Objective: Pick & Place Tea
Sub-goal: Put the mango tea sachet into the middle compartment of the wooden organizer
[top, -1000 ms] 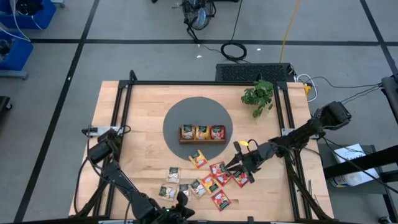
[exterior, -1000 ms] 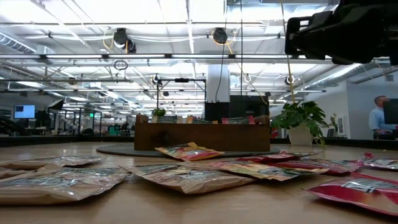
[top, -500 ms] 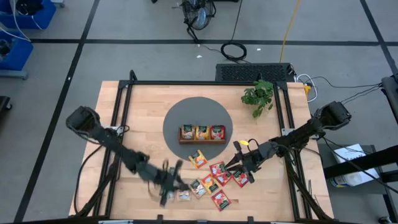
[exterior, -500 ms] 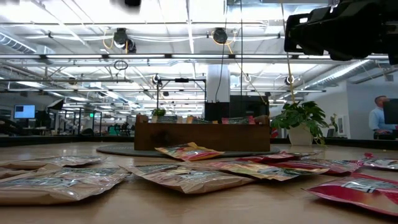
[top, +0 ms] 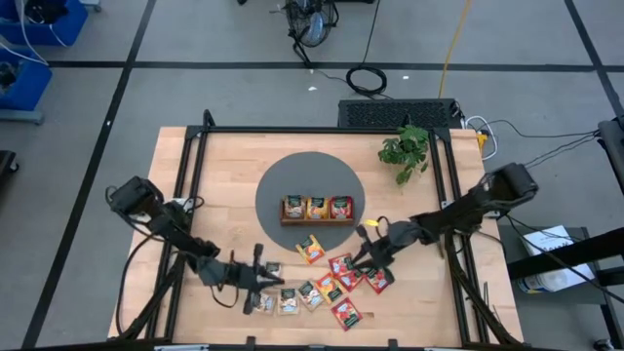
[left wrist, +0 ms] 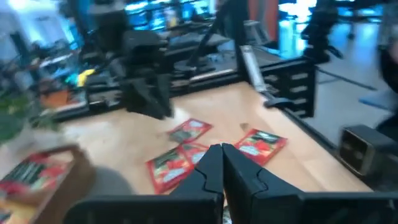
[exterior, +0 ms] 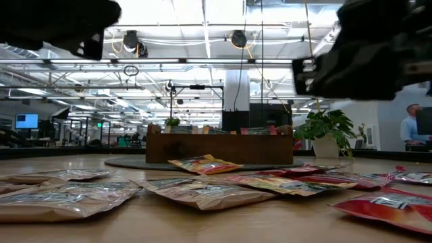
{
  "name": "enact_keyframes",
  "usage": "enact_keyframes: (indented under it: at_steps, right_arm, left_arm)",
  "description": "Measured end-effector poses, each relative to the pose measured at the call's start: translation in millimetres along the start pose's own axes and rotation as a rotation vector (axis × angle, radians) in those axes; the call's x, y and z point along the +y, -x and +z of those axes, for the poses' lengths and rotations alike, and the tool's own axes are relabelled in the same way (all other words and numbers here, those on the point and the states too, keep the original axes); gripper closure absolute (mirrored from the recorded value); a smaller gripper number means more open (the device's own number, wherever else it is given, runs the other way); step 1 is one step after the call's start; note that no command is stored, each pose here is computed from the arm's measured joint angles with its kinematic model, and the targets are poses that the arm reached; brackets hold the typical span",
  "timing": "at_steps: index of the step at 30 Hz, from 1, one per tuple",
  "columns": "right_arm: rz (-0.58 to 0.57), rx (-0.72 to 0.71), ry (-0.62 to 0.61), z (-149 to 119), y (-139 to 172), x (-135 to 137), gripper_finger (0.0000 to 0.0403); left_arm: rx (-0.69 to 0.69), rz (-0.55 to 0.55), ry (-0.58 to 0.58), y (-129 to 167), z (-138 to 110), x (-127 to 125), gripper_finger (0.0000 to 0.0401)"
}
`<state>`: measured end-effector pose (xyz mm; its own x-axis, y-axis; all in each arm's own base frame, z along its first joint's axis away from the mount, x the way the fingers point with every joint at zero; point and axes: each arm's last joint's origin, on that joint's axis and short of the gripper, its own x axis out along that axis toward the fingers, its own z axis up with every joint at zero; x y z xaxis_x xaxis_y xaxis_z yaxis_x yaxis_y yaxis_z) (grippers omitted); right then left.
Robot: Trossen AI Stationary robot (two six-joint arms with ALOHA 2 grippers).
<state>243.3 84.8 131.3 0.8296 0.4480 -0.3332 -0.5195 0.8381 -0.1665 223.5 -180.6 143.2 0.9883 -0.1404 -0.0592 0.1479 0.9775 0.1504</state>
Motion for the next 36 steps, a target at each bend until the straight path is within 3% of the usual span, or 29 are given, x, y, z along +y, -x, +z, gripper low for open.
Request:
enact_keyframes:
  at_steps: [4, 7, 9, 13, 17, 23, 28, 36]
  right_arm:
    - [0.007, 0.052, -0.115, -9.8, -26.6, -14.6, 0.0379]
    - [-0.099, 0.080, -0.260, -14.8, -50.0, -31.9, 0.0382]
    - [-0.125, 0.090, -0.281, -18.6, -61.5, -40.2, 0.0379]
    - [-0.145, 0.106, -0.271, -23.0, -72.5, -44.6, 0.0364]
    - [-0.188, 0.107, -0.163, -19.7, -74.9, -42.3, 0.0351]
    - [-0.163, 0.119, 0.002, -11.5, -83.1, -34.2, 0.0354]
    - [-0.157, 0.187, 0.037, -13.6, -93.5, -37.4, 0.0368]
    - [-0.212, 0.272, 0.022, -26.1, -92.1, -50.9, 0.0393]
  left_arm:
    - [0.018, 0.057, 0.094, -4.3, -2.6, 8.1, 0.0388]
    - [0.039, 0.129, 0.173, -13.1, -4.9, 21.1, 0.0394]
    - [0.062, 0.170, 0.239, -20.5, -6.1, 29.4, 0.0397]
    - [0.241, 0.225, 0.278, -36.4, -15.7, 38.7, 0.0387]
    - [0.369, 0.270, 0.316, -48.5, -16.5, 44.8, 0.0383]
    - [0.401, 0.299, 0.416, -53.8, -16.6, 51.9, 0.0396]
    - [0.430, 0.305, 0.523, -57.1, -20.9, 64.2, 0.0392]
    - [0.505, 0.285, 0.501, -57.2, -32.8, 65.2, 0.0365]
